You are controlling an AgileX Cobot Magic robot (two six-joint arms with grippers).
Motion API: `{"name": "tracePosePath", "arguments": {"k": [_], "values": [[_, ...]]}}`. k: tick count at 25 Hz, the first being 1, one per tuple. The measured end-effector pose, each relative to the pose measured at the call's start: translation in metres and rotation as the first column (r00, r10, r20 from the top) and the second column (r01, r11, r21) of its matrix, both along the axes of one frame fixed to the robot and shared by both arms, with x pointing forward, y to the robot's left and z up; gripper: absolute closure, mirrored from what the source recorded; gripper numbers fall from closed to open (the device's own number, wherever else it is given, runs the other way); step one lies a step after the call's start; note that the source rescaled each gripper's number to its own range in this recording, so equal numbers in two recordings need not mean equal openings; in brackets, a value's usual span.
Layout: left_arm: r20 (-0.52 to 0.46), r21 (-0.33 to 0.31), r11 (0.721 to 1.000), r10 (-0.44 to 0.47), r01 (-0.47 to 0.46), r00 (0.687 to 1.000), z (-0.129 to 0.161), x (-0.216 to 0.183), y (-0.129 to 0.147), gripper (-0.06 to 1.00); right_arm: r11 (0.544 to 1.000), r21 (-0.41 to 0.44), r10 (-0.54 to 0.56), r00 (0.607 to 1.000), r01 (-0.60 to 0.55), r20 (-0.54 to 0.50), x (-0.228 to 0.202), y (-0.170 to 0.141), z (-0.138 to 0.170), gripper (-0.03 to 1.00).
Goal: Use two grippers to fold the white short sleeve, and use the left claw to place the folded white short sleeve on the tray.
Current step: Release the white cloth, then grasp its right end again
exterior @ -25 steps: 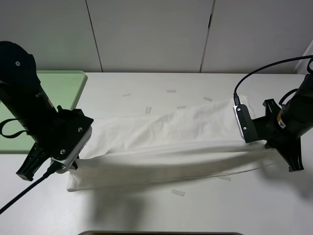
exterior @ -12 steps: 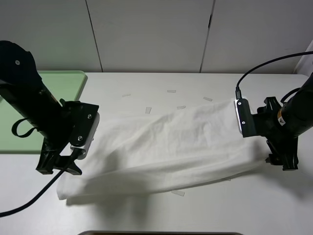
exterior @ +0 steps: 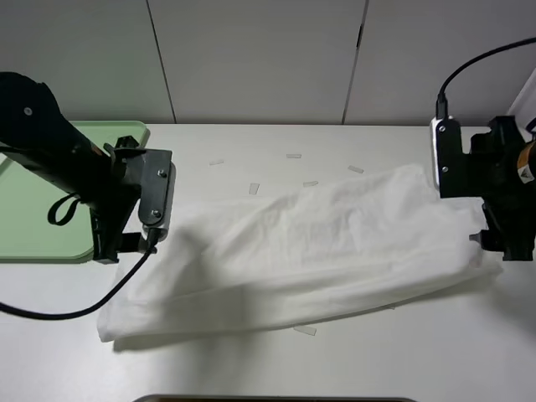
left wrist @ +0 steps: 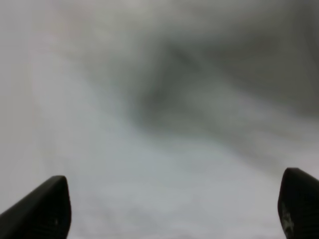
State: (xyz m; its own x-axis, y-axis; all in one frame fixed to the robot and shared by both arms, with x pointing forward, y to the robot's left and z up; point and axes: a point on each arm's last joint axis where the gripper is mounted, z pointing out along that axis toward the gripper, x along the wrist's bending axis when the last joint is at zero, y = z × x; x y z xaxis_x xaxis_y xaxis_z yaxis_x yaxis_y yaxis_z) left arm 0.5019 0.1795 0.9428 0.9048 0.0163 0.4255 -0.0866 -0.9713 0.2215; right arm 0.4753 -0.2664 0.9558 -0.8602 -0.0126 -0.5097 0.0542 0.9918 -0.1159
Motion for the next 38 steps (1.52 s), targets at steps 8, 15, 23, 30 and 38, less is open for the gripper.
{"name": "tracePosePath", "arguments": {"k": [8,15,23,30,38], "values": [[0.229,-0.107,0.994,0.058,-0.034,0.972,0.030,0.010,-0.002,0.13,0.965,0.254,-0.146,0.944,0.069,0.297,-0.014,0.003,0.058,-0.03],[0.244,-0.301,0.938,0.249,-0.171,0.937,0.056,0.006,0.000,0.13,0.776,0.619,-0.421,0.831,0.122,0.363,-0.028,0.005,0.095,-0.03],[0.153,-0.579,0.746,0.498,-0.331,0.854,0.093,-0.003,0.005,0.13,0.478,0.855,-0.653,0.732,0.201,0.193,-0.038,0.004,0.110,-0.03],[-0.013,-0.740,0.536,0.592,-0.406,0.806,0.141,-0.043,0.020,0.07,0.438,0.866,-0.684,0.714,0.243,0.146,-0.040,0.003,0.108,-0.03],[0.063,-0.915,0.348,0.624,-0.205,0.779,0.193,-0.117,0.053,0.06,0.437,0.860,-0.692,0.709,0.261,0.136,-0.041,0.002,0.107,-0.03]]}}
